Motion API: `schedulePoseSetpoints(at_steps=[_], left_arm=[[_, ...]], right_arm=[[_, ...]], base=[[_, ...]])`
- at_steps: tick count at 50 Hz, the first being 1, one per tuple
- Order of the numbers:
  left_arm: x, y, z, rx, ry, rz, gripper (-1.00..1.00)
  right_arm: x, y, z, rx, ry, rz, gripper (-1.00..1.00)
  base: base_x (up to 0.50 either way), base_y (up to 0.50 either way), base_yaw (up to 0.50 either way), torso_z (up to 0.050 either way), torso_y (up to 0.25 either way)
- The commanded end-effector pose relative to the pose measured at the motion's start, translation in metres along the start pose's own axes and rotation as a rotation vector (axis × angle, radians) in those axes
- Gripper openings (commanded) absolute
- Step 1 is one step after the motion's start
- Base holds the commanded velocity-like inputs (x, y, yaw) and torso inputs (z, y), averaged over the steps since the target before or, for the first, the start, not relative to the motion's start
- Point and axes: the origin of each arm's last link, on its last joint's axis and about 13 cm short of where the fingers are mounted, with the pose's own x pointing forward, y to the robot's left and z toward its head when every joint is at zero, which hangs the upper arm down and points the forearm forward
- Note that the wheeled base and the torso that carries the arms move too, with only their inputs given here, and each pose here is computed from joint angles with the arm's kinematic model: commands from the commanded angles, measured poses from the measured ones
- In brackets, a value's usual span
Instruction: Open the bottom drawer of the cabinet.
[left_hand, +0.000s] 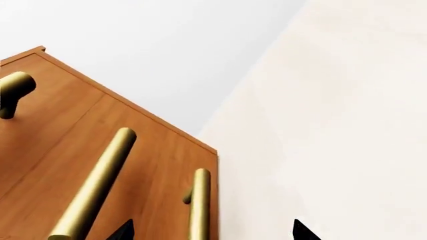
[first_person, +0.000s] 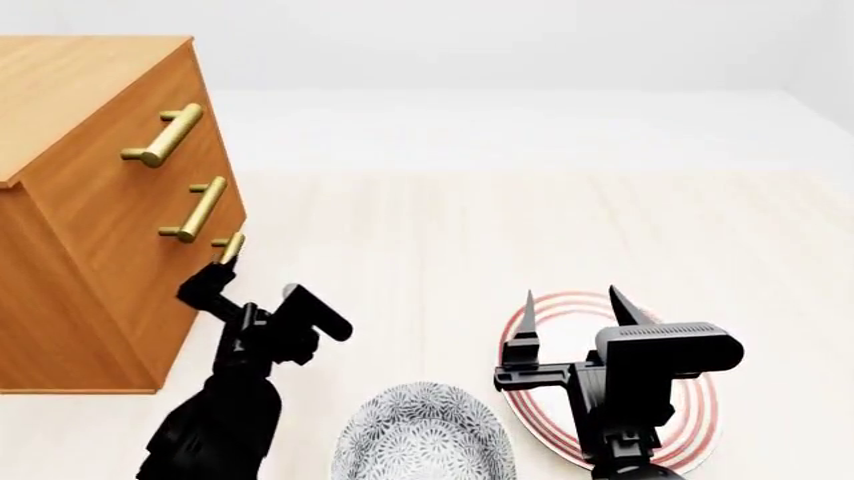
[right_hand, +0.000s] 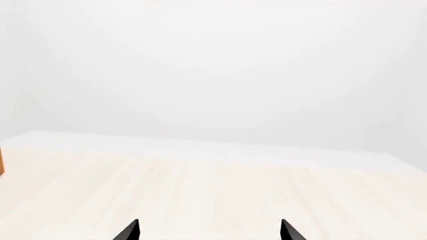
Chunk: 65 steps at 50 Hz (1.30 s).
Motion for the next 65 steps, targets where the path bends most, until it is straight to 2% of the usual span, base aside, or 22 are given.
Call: schedulePoseSetpoints(at_steps=[1,24,36,50,65], left_arm=[[0.013,-0.005,-0.015,0.025,0.059,0.025,1.00],[0.018,-0.006,-0.020,0.028,0.093,0.029,1.00],[0.032,-0.009,-0.036,0.041,0.174,0.052,1.00],[0.033,-0.008,-0.037,0.047,0.188,0.054,1.00],[0.031,-0.002,-0.045,0.080,0.269,0.079,1.00]], right_arm=[[0.000,0.000,-0.001,0.003,0.001,-0.001,1.00],[0.000,0.000,-0.001,0.003,0.000,-0.002,1.00],[0.000,0.000,-0.004,0.006,0.004,-0.005,1.00],[0.000,0.000,-0.003,0.005,0.004,-0.005,1.00],[0.001,0.000,-0.002,0.004,-0.002,-0.006,1.00]], base=[[0.00,0.00,0.00,0.000,0.000],[0.00,0.00,0.00,0.000,0.000],[0.00,0.00,0.00,0.000,0.000],[0.00,0.00,0.00,0.000,0.000],[0.00,0.00,0.00,0.000,0.000]])
